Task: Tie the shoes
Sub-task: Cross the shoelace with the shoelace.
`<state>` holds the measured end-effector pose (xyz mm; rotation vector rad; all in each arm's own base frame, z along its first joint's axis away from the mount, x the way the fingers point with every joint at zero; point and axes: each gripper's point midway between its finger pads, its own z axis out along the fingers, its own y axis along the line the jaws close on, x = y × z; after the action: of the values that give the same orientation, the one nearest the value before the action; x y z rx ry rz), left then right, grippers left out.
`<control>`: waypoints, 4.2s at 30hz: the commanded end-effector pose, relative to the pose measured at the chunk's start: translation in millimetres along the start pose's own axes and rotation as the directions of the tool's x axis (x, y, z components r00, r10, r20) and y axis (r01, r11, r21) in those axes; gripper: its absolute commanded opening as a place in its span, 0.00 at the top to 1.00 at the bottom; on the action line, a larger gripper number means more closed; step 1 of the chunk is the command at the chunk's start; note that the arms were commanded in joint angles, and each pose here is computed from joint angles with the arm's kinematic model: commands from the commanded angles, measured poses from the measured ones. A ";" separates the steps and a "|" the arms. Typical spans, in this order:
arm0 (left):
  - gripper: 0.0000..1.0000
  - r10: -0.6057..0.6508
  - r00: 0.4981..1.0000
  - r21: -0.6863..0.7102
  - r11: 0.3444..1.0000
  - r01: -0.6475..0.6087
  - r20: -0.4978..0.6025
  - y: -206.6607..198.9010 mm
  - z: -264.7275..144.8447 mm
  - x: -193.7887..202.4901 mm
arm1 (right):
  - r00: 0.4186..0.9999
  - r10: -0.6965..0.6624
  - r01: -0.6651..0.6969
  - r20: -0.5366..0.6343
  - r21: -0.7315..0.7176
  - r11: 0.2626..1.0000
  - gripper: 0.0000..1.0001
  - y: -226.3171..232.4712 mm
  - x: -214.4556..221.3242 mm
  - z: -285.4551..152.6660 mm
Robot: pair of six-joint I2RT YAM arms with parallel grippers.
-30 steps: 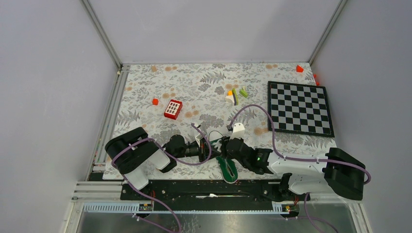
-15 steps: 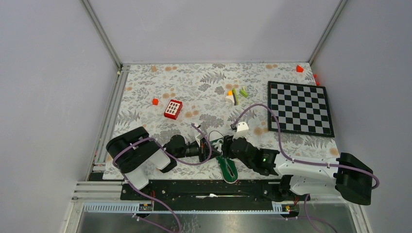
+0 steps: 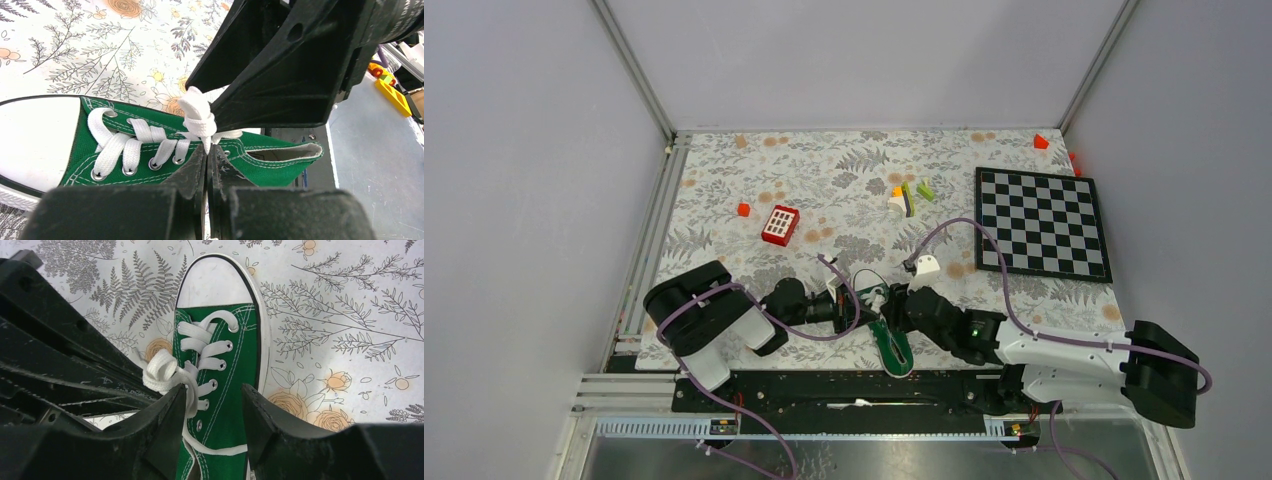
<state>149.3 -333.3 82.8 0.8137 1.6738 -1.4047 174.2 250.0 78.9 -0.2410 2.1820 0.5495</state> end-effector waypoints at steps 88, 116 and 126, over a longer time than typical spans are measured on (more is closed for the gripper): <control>1.00 0.051 0.997 0.050 0.997 -0.054 0.053 -3.6 14.9 -18.1 | 0.859 0.420 -0.510 -0.292 -0.431 0.744 0.75 21.1 -16.2 -2.0; 1.00 0.046 0.998 0.056 0.997 -0.049 0.048 -4.2 15.0 -17.0 | 0.878 0.405 -0.478 -0.255 -0.436 0.762 1.00 18.7 -20.7 -5.3; 1.00 0.050 0.998 0.079 0.995 -0.053 0.044 -8.3 16.0 -17.8 | 0.885 0.385 -0.464 -0.263 -0.409 0.786 1.00 13.5 -13.6 -6.2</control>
<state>152.1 -340.0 79.7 0.8279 1.6779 -1.4172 171.1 259.7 97.5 -0.0150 2.2511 1.3834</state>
